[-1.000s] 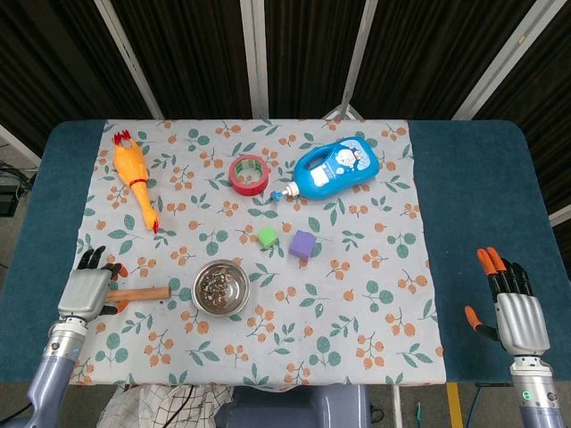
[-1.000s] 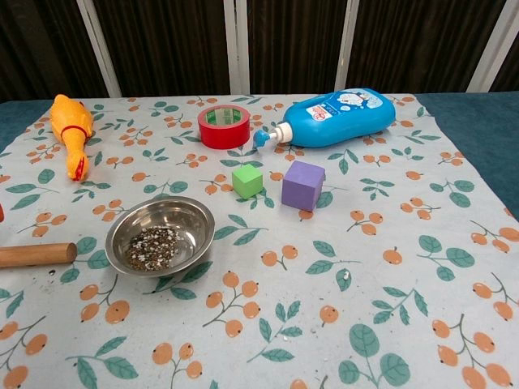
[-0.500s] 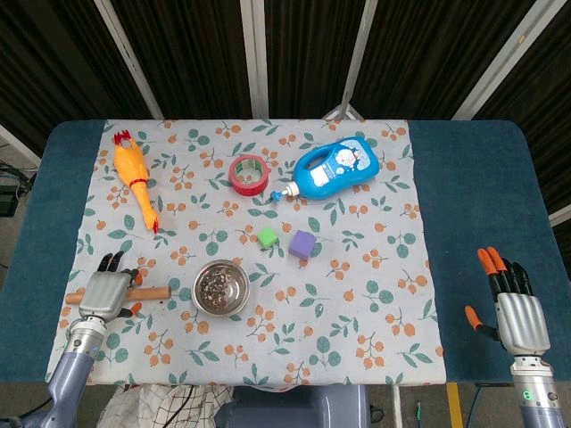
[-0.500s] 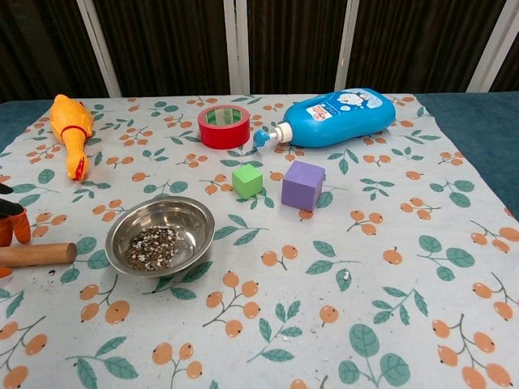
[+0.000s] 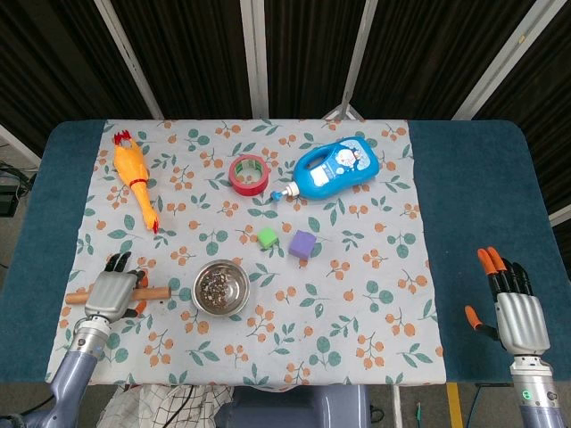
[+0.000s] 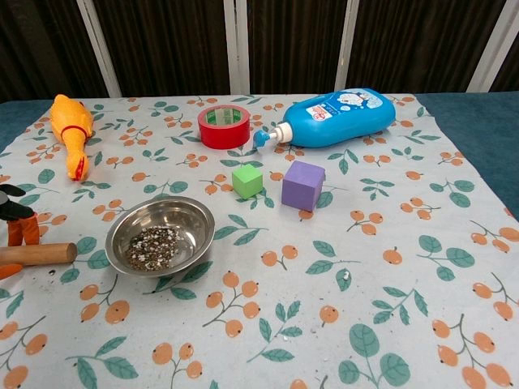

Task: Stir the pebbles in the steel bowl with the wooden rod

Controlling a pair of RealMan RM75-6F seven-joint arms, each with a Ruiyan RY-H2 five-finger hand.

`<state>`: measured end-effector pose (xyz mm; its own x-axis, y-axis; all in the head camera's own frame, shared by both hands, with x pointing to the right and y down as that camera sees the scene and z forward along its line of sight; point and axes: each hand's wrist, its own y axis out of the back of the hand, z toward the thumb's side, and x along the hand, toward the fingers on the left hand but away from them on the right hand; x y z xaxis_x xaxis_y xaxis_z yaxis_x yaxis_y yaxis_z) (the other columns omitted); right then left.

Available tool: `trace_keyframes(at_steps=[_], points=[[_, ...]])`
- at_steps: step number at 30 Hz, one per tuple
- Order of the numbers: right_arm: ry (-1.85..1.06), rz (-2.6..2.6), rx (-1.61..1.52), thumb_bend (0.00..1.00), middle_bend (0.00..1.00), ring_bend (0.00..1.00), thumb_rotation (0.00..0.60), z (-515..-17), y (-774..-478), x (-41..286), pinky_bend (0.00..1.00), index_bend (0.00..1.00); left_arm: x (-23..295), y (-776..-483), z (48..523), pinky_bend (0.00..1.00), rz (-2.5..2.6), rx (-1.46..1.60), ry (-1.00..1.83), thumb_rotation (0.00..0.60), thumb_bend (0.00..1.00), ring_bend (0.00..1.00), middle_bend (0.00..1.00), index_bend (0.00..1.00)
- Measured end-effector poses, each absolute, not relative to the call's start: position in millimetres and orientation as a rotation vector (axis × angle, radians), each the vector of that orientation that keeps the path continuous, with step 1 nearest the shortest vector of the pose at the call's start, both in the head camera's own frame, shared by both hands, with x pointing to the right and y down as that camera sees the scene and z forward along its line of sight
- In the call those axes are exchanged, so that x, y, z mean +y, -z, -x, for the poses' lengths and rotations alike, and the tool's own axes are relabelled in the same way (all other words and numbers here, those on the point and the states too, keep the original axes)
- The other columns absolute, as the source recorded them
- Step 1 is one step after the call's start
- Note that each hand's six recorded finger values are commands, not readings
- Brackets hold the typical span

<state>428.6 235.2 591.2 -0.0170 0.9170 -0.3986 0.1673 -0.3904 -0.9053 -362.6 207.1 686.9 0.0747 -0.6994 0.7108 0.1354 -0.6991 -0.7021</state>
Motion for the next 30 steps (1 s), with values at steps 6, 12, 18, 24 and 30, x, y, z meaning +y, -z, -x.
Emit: trace_keyframes(at_steps=[6, 12, 18, 24, 30], points=[[-1.465, 1.61, -1.15, 0.35, 0.0, 0.0, 0.6, -428.6, -591.2, 235.1, 0.0, 0.0, 207.5, -688.8, 359.0, 0.0, 1.73, 0.546, 1.692, 0.6, 0.49, 0.02, 0.48, 0.45], [-1.463, 1.603, -1.15, 0.35, 0.0, 0.0, 0.6, -428.1, -590.3, 235.2, 0.0, 0.0, 207.8, -690.5, 358.3, 0.0, 1.723, 0.536, 1.694, 0.6, 0.7, 0.06, 0.55, 0.49], [-1.466, 1.602, -1.151, 0.35, 0.0, 0.0, 0.6, -428.1, -590.6, 235.6, 0.0, 0.0, 207.6, -691.7, 354.3, 0.0, 1.727, 0.534, 1.682, 0.6, 0.9, 0.08, 0.59, 0.51], [-1.466, 1.602, -1.149, 0.35, 0.0, 0.0, 0.6, -427.9, -590.9, 235.3, 0.0, 0.0, 205.2, -688.6, 350.2, 0.0, 1.733, 0.558, 1.656, 0.6, 1.0, 0.11, 0.63, 0.55], [-1.467, 1.602, -1.153, 0.35, 0.0, 0.0, 0.6, -428.4, -590.8, 235.2, 0.0, 0.0, 199.5, -681.1, 346.1, 0.0, 1.739, 0.608, 1.614, 0.6, 1.0, 0.12, 0.64, 0.57]])
